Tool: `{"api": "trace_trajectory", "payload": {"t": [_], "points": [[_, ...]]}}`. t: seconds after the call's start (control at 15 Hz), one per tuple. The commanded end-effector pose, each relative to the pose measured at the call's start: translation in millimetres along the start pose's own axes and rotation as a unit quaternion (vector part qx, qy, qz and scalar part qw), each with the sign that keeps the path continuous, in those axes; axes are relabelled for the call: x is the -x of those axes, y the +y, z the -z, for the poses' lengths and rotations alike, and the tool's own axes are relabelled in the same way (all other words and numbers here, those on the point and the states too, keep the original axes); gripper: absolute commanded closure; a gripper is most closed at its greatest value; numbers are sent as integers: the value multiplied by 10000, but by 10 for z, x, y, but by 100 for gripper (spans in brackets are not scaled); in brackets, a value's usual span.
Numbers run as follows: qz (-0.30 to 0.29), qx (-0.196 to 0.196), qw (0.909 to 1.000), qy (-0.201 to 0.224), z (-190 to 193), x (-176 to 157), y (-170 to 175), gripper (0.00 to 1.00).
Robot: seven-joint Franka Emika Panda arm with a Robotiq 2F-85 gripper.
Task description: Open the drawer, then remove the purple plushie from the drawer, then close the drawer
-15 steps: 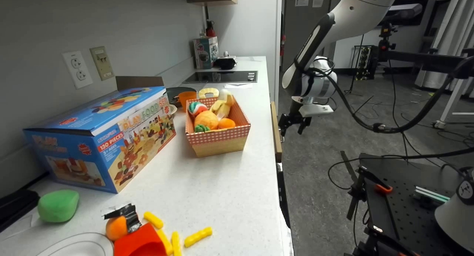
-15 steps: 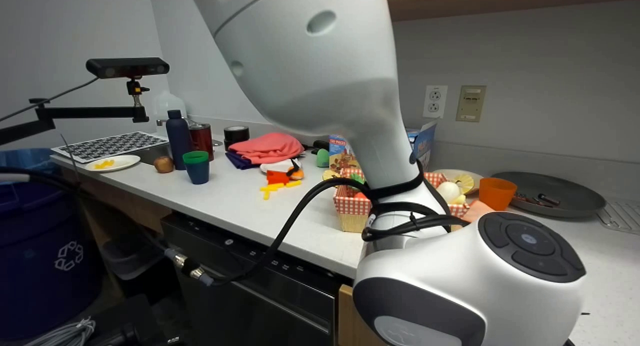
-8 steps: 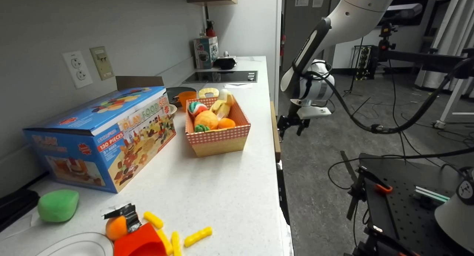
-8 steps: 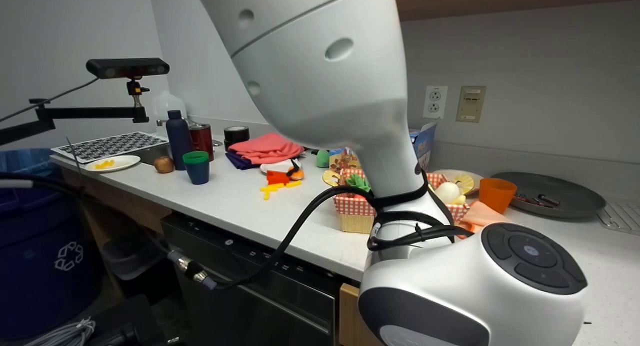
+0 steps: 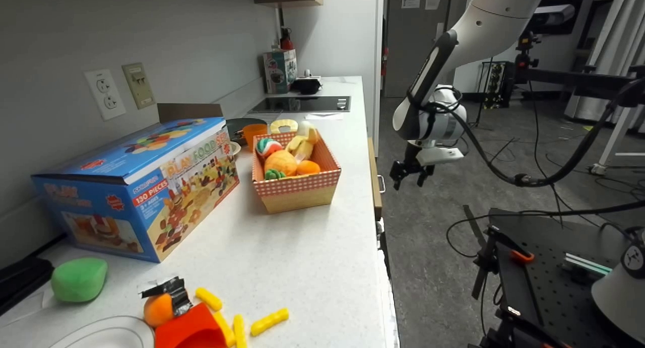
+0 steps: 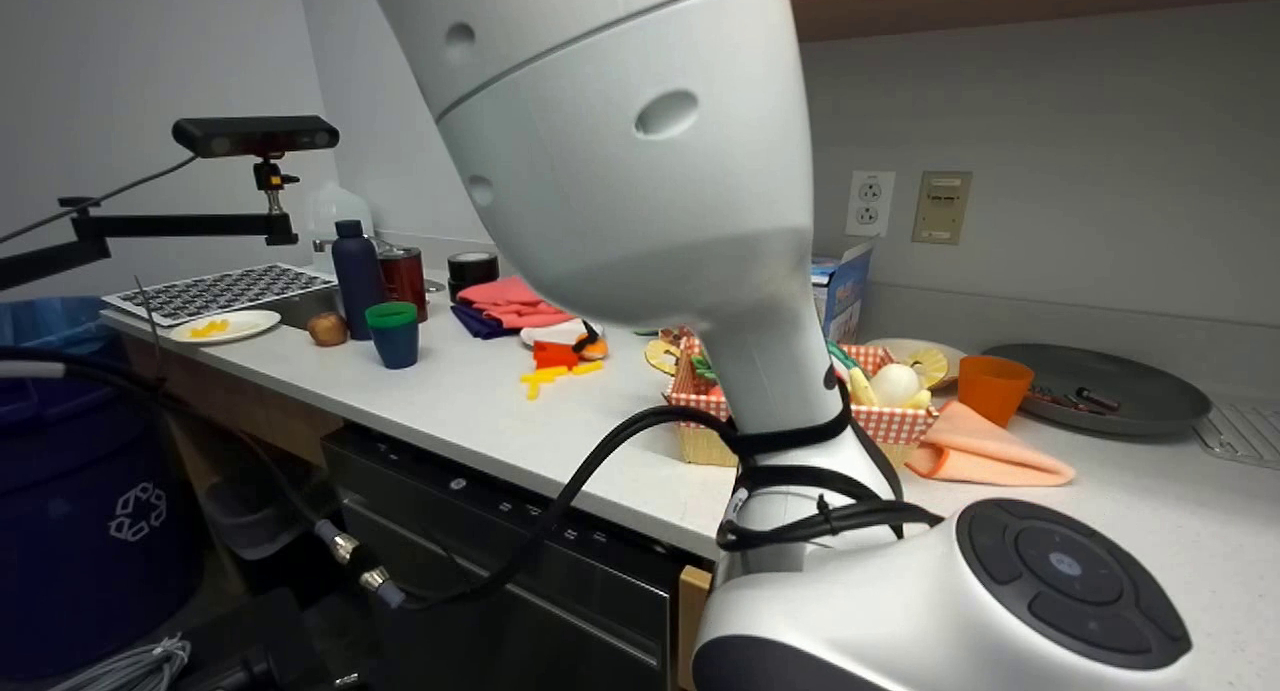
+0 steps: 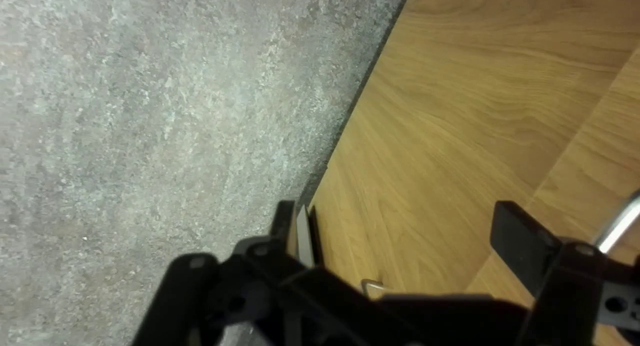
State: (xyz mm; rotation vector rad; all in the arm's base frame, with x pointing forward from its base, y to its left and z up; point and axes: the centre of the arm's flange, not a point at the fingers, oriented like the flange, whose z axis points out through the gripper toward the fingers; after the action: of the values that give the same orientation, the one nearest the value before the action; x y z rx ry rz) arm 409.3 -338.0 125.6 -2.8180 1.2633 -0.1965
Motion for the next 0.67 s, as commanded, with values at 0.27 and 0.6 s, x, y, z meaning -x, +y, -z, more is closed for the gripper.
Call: {"api": "trace_trajectory", "payload": {"t": [0.27,0.6], "points": [[-224,-117,9992,303,187,174,193,0],[-262,-200,9987,381,260,32,50,0]]}}
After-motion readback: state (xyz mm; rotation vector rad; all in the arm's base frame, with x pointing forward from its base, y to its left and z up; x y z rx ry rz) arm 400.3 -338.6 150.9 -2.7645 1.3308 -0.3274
